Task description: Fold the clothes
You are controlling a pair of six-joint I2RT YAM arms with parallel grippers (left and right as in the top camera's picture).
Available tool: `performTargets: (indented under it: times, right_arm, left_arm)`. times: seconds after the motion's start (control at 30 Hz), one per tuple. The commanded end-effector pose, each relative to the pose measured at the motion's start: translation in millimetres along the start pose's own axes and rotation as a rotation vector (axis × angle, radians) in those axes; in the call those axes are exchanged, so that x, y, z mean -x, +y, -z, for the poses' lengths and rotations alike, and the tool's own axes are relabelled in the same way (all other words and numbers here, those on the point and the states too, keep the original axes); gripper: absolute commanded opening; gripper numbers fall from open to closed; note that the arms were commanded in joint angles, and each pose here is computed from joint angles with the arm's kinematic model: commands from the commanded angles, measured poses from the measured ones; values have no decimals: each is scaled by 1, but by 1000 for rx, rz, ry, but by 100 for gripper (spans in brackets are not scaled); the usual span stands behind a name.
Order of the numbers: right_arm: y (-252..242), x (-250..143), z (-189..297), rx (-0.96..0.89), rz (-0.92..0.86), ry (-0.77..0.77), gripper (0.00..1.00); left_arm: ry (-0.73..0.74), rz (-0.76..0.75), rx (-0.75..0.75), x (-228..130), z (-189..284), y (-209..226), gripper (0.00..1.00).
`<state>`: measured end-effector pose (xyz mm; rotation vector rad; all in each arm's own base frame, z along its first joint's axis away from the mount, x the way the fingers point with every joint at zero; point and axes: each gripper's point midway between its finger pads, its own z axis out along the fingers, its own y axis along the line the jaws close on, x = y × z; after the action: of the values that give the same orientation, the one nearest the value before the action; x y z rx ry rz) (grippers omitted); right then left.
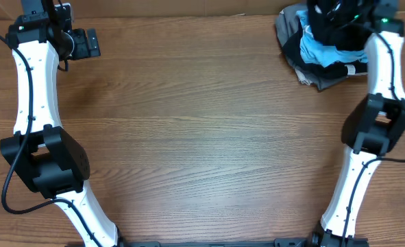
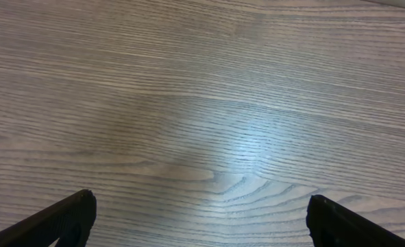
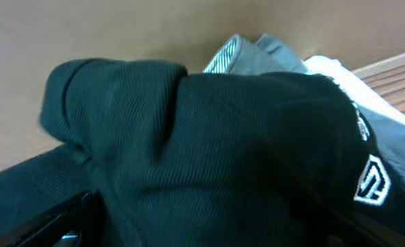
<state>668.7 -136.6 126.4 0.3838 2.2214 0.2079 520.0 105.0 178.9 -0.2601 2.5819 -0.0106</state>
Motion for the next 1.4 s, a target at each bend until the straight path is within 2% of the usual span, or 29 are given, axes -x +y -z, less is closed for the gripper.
performTargets:
  times: [0.0, 0.13, 0.27, 0.37, 0.47, 0.5, 0.63, 0.73, 0.83, 0.93, 1.07, 1.23, 1.37]
  right_arm:
    - [11, -31, -20, 20, -5, 71, 100]
    - [22, -3, -5, 33, 10, 7, 100]
    - [43, 47, 45, 55, 28, -76, 100]
    - [66, 96, 114, 75, 50, -174, 100]
    - [96, 131, 210, 95, 71, -255, 100]
    - [108, 136, 260, 101, 76, -278, 100]
    - [131, 146, 368, 123, 99, -386, 100]
    - [145, 155, 430, 146, 123, -498, 100]
    - [154, 156, 474, 160, 138, -566, 100]
    - [159, 155, 503, 169, 148, -612, 100]
    - [161, 152, 518, 173, 152, -630, 100]
    - [153, 143, 511, 142, 134, -582, 100]
    - [143, 116, 492, 105, 131, -448, 100]
  left_arm:
    - [-14, 2, -4, 5, 1, -4, 100]
    - [-14, 2, -4, 5, 1, -4, 100]
    - [-14, 2, -4, 5, 1, -4, 100]
    - [-14, 2, -4, 5, 1, -4, 100]
    - [-14, 2, -4, 5, 1, -4, 100]
    - [-14, 2, -4, 5, 1, -4, 100]
    - [-14, 2, -4, 5, 1, -4, 100]
    - [-14, 2, -4, 5, 1, -4, 100]
    - [-14, 2, -4, 5, 1, -4, 100]
    - [-14, 2, -4, 5, 1, -4, 100]
    - [-14, -1, -6, 5, 1, -6, 100]
    - [-14, 0, -5, 5, 1, -5, 100]
    - [-14, -1, -5, 5, 1, -6, 100]
